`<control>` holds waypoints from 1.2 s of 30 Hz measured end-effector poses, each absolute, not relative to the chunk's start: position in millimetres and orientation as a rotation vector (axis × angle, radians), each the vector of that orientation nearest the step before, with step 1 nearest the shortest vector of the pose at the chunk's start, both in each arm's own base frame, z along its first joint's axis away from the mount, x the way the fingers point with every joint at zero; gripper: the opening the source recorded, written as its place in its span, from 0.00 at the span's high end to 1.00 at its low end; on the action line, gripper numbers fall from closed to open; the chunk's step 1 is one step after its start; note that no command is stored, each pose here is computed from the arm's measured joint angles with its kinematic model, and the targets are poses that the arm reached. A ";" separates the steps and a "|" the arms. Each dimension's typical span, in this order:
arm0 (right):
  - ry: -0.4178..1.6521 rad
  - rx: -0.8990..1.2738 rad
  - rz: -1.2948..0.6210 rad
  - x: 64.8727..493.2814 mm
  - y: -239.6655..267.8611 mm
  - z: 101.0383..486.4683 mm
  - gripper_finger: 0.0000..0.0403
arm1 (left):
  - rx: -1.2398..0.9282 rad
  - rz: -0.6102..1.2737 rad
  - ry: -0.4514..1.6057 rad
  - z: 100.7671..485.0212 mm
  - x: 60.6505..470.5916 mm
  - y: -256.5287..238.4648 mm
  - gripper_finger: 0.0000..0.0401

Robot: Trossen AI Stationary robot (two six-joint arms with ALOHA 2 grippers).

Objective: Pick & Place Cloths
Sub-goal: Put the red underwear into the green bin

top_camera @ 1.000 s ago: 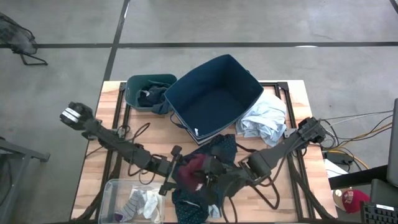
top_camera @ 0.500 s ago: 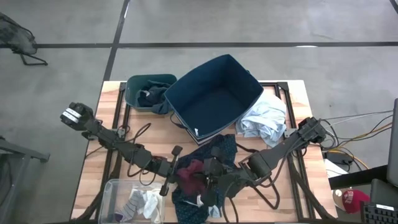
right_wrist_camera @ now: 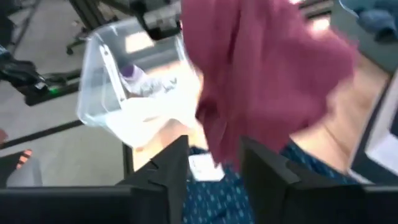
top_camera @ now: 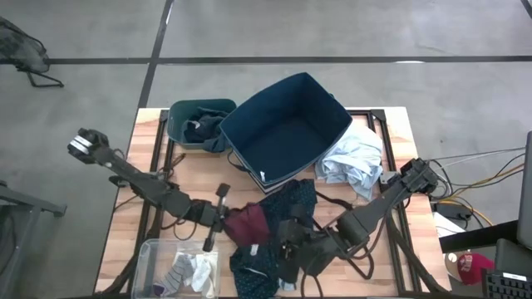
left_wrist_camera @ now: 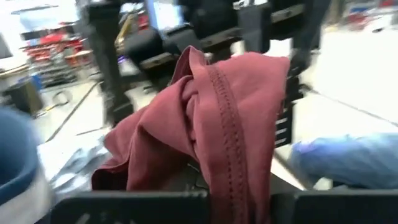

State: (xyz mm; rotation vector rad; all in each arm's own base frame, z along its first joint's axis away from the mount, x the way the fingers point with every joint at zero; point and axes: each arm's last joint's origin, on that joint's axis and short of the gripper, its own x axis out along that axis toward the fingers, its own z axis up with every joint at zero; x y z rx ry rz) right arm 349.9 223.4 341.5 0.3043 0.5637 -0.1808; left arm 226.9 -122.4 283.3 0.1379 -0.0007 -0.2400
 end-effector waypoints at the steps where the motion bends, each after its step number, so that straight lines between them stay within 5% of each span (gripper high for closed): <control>1: 0.580 0.314 -0.192 347.5 224.3 339.8 0.63 | 0.142 -0.216 0.013 285.0 222.9 -119.3 0.96; 9: 0.648 0.394 -0.282 336.3 229.0 318.9 0.48 | 0.182 0.173 0.116 302.1 183.3 -85.2 0.93; 23: 0.672 0.413 -0.326 334.5 228.4 291.6 0.42 | 0.278 0.946 0.129 337.1 123.8 -24.0 0.94; 36: 0.664 0.417 -0.323 335.4 228.6 283.1 0.38 | 0.266 1.233 0.133 339.3 118.6 56.2 0.94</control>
